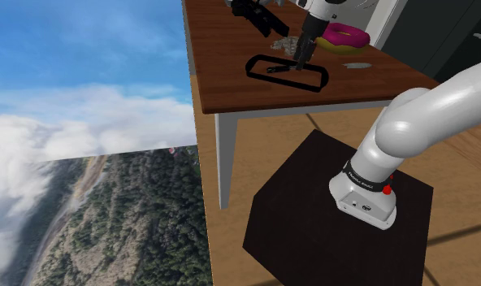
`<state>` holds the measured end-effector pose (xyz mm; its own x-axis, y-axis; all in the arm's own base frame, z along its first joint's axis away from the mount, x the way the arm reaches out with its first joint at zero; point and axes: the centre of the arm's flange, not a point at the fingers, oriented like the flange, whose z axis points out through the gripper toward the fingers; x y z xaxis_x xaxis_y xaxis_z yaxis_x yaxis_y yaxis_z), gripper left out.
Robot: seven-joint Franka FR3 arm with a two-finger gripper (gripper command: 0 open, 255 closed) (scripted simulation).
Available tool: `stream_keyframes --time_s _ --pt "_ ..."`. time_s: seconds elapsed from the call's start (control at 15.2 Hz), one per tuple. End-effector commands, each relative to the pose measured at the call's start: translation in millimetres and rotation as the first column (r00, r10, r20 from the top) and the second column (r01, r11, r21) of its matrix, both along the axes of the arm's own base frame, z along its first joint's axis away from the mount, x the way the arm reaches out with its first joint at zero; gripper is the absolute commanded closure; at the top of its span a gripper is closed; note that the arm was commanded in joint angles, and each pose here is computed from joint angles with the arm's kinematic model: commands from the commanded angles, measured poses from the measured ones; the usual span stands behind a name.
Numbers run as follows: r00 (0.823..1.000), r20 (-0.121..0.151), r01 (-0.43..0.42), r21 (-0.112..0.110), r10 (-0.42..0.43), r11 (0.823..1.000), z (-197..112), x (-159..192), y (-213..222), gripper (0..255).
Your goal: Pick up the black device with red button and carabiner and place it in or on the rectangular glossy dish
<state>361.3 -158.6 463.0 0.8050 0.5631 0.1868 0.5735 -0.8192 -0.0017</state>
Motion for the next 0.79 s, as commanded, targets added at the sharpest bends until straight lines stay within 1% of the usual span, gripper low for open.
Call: stream_keyframes --time_s 0.0,0.2,0.73 --pt "1.0 0.0 0.0 0.0 0.0 1.0 13.0 -2.0 -1.4 0" --pt "1.0 0.0 0.0 0.0 0.0 1.0 49.1 -7.6 -5.4 0" --pt "1.0 0.0 0.0 0.0 0.0 1.0 49.1 -7.6 -5.4 0"
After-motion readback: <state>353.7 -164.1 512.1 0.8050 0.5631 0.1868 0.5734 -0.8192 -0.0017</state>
